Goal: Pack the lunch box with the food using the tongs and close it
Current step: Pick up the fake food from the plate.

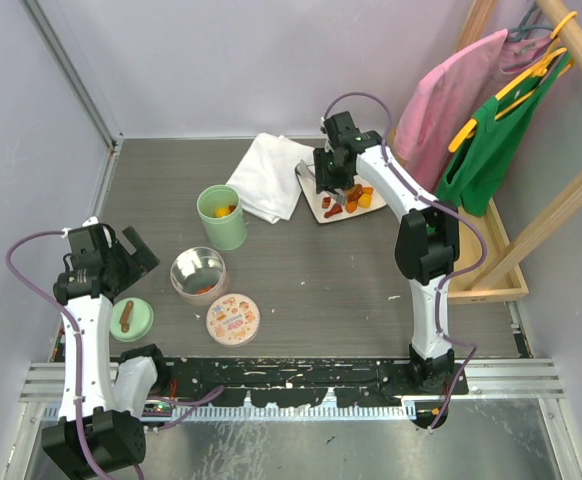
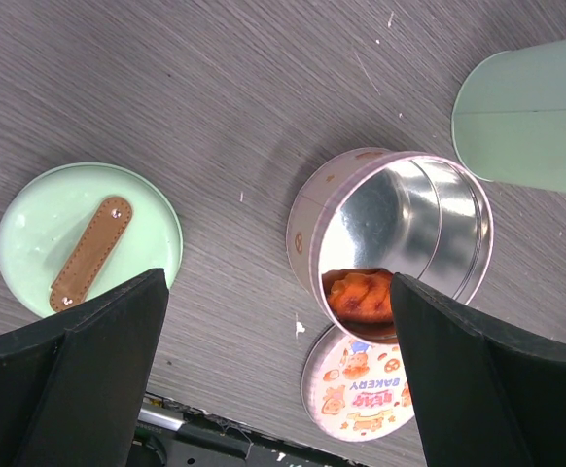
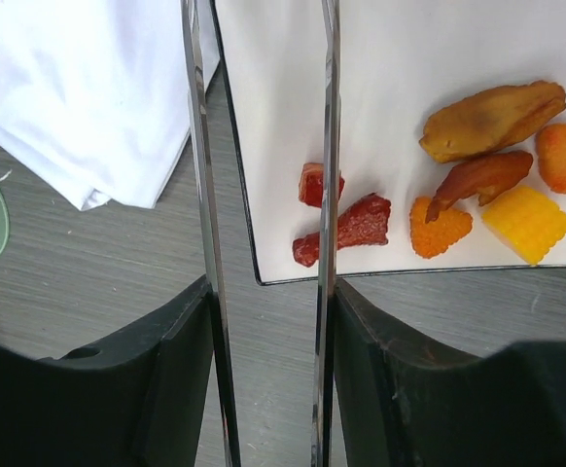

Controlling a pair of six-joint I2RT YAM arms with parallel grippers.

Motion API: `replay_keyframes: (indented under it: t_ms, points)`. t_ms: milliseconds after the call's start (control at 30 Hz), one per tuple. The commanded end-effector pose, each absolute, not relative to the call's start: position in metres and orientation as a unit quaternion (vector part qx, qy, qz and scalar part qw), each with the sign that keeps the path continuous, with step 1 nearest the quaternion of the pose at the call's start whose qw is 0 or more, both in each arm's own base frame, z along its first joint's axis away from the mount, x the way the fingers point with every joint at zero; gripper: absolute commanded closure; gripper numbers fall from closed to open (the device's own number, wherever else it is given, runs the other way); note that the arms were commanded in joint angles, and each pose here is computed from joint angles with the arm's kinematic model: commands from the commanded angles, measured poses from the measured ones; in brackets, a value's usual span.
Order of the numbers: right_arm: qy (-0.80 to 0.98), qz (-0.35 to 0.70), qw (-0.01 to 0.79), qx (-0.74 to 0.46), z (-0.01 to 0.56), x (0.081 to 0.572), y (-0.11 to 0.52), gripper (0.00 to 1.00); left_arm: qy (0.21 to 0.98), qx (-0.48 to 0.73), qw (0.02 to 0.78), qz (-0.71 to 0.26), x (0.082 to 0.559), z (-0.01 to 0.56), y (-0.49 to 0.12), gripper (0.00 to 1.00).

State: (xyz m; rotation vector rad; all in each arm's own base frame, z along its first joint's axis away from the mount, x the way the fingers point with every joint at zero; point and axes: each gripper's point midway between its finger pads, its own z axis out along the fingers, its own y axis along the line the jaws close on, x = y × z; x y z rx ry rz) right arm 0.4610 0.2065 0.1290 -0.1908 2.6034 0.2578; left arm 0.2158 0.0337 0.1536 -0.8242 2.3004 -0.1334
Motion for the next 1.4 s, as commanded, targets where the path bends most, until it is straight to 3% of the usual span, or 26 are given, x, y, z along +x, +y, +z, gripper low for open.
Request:
replay_keyframes:
  t_ms: [0, 733, 1033, 1367]
  points:
    - [0.941, 0.132, 0.305, -0.067, 0.162, 0.482, 0.22, 0.47, 0.876, -0.31, 0.366, -0.058, 0.224, 0.162, 0.034, 0.02]
    - [0.948, 0.115, 0.287, -0.074, 0.141, 0.496, 0.221, 0.49, 0.882, -0.305, 0.353, -0.07, 0.23, 0.154, 0.031, 0.02]
    - [0.946, 0.113, 0.293, -0.075, 0.15, 0.491, 0.218, 0.6, 0.883, -0.304, 0.35, -0.072, 0.23, 0.154, 0.03, 0.02]
    - [0.943, 0.102, 0.308, -0.071, 0.176, 0.469, 0.202, 0.62, 0.883, -0.304, 0.35, -0.073, 0.23, 0.153, 0.03, 0.02]
